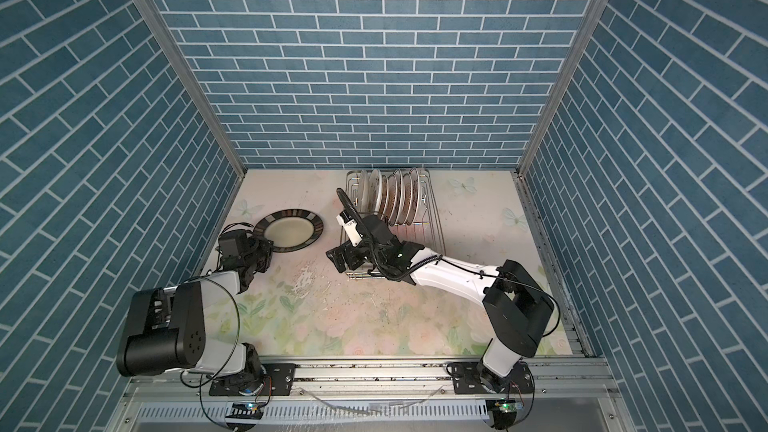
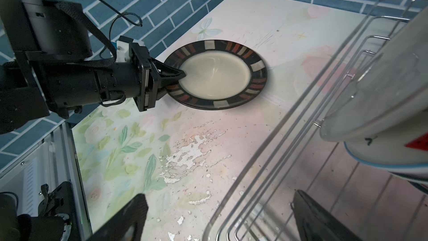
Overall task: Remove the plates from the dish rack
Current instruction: 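Carry the dark-bordered plate off the rack with the left gripper while the right withdraws, then lower the dark-bordered plate flat onto the table with the left gripper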
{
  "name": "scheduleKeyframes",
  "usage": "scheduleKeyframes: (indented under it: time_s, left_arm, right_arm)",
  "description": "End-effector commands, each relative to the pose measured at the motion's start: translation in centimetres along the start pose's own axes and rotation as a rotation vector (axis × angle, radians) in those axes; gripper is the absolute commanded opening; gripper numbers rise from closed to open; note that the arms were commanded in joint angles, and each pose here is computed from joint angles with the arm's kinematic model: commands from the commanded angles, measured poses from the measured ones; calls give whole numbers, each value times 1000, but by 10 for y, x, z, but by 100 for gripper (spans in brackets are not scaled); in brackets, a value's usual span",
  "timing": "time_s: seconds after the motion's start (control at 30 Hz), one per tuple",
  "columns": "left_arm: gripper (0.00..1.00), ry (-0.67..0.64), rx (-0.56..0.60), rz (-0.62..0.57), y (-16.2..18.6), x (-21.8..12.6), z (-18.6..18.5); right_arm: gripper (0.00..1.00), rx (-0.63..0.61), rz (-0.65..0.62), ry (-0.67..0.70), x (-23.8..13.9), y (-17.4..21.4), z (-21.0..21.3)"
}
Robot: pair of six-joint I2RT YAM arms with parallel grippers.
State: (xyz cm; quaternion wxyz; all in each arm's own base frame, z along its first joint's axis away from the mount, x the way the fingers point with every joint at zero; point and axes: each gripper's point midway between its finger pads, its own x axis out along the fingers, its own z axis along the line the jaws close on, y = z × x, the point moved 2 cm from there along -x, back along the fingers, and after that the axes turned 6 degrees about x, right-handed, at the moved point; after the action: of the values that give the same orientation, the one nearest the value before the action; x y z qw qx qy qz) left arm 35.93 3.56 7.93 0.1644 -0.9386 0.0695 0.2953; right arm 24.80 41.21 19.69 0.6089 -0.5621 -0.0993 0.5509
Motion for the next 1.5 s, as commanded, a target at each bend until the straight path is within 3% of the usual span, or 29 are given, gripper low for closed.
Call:
scheduleKeyframes:
  time_s: [0.0,0.37,0.6,0.9,1.27,1.47]
  left_arm:
    - [0,174,17,-78,-27,-1,-49]
    - [0,69,25,-134,-32,5,-22]
    - [9,110,-25,-116,-30,23,-13]
    - [13,7,-34,-125,-35,45,5]
    - [22,-40,-21,-133,-36,62,15]
    - [37,-62,12,-145,-35,64,9]
  right_arm:
    - [98,-58,29,-57,4,-6,16]
    - [98,-33,30,-85,18,-15,22]
    - [97,-24,23,-74,27,-18,20]
    - [96,-6,0,-98,33,-25,24]
    - [96,45,-51,-51,32,-29,15]
    - [96,42,-91,-49,24,-28,12]
